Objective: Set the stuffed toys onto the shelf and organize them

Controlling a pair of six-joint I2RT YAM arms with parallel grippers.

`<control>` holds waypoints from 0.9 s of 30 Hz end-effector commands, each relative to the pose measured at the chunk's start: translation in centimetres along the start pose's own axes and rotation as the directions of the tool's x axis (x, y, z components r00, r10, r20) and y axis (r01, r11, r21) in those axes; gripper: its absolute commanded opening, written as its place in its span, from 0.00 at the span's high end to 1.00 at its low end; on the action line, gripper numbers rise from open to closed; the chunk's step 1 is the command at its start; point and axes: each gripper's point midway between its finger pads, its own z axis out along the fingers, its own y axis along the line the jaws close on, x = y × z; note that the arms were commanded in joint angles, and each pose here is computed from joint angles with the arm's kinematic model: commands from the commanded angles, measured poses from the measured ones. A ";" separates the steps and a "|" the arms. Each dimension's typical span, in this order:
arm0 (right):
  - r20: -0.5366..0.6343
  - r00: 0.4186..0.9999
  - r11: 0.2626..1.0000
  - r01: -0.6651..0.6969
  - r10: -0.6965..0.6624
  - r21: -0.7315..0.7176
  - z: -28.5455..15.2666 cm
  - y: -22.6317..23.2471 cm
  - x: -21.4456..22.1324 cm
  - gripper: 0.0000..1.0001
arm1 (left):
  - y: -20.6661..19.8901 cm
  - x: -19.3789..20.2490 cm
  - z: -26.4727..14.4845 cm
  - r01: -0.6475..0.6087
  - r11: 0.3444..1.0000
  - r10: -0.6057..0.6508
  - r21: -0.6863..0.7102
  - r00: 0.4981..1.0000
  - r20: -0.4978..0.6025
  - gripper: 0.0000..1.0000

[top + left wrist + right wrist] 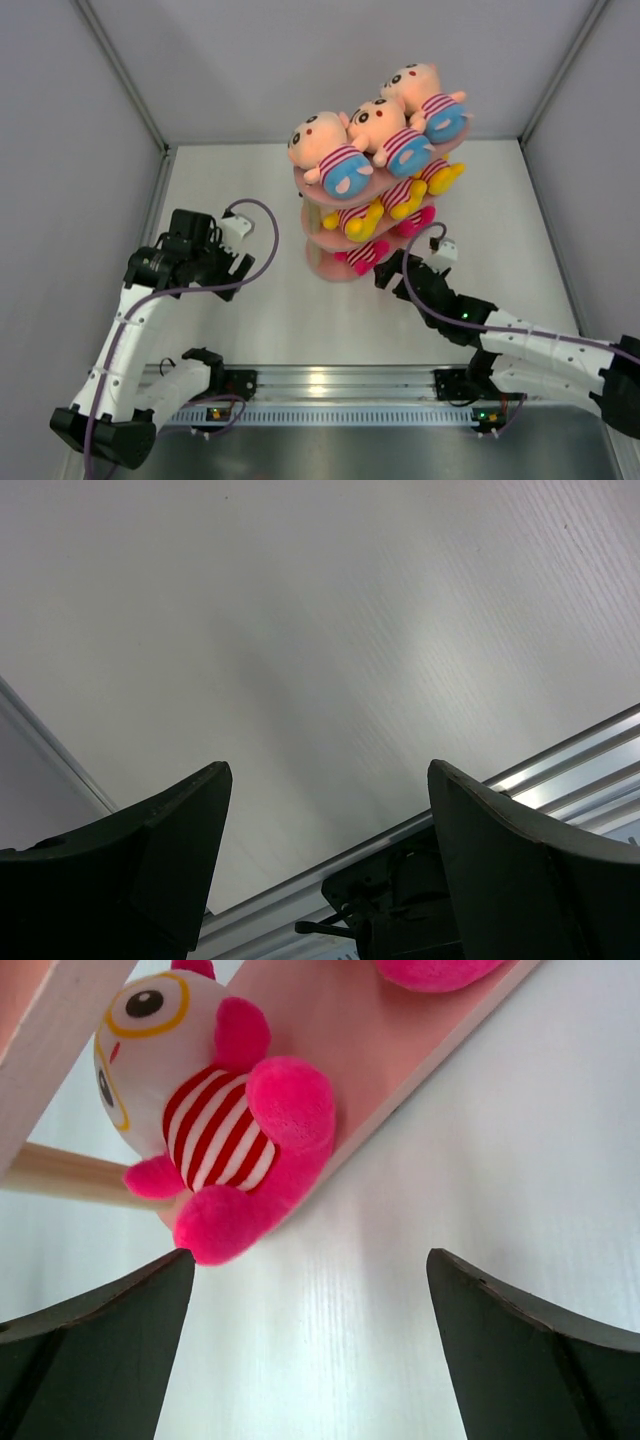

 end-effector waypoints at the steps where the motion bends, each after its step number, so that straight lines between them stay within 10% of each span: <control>1: -0.038 0.997 0.997 0.067 -0.069 -0.035 -1.1 -2.3 -0.7 0.01 | 0.2 -0.9 -0.1 0.013 1.000 -0.012 -0.017 0.999 0.046 0.15; 14: -0.165 0.986 0.979 0.013 0.021 0.204 -0.1 -14.7 -5.1 0.01 | 1.7 1.4 1.0 0.063 0.989 -0.062 -0.137 0.998 0.015 0.15; 20: -0.069 0.980 0.809 -0.116 0.189 0.577 -1.4 -24.3 -9.0 0.01 | 3.2 3.1 2.2 0.087 0.964 -0.081 -0.253 0.996 0.033 0.15; 27: 0.022 0.991 0.787 -0.118 0.131 0.605 -2.7 -25.4 -11.0 0.01 | 4.5 3.6 3.0 0.095 0.935 -0.070 -0.342 0.994 0.084 0.14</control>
